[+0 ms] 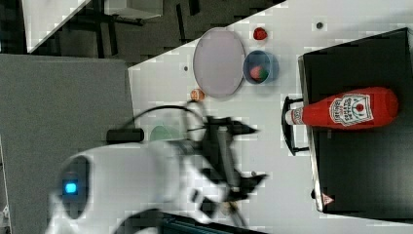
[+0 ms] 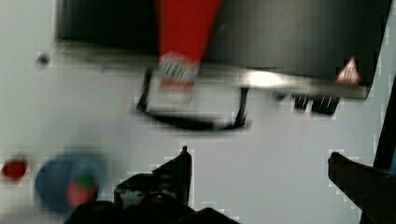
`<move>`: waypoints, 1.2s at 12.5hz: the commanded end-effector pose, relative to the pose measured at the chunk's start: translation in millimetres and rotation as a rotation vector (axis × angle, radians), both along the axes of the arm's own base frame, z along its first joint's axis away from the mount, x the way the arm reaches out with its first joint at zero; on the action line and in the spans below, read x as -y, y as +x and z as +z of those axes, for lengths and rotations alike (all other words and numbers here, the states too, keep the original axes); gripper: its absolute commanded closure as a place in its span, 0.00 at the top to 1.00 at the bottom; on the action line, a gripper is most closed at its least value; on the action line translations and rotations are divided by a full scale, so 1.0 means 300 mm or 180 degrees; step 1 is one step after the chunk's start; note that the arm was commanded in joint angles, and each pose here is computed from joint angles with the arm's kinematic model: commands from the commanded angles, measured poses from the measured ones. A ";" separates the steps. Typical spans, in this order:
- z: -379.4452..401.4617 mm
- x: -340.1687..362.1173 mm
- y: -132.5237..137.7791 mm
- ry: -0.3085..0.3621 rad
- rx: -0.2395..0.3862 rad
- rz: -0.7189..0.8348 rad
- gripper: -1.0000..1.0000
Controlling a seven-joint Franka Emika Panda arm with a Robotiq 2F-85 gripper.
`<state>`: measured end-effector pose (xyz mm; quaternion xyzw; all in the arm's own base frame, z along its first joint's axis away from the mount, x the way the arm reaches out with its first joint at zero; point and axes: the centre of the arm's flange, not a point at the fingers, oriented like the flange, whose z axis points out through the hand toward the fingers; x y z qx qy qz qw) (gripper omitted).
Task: Pick Ketchup from oven and place it on table.
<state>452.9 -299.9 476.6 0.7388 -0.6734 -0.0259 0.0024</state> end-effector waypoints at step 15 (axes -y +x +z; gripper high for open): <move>-0.340 0.370 0.189 -0.0620 0.0258 -0.0656 1.00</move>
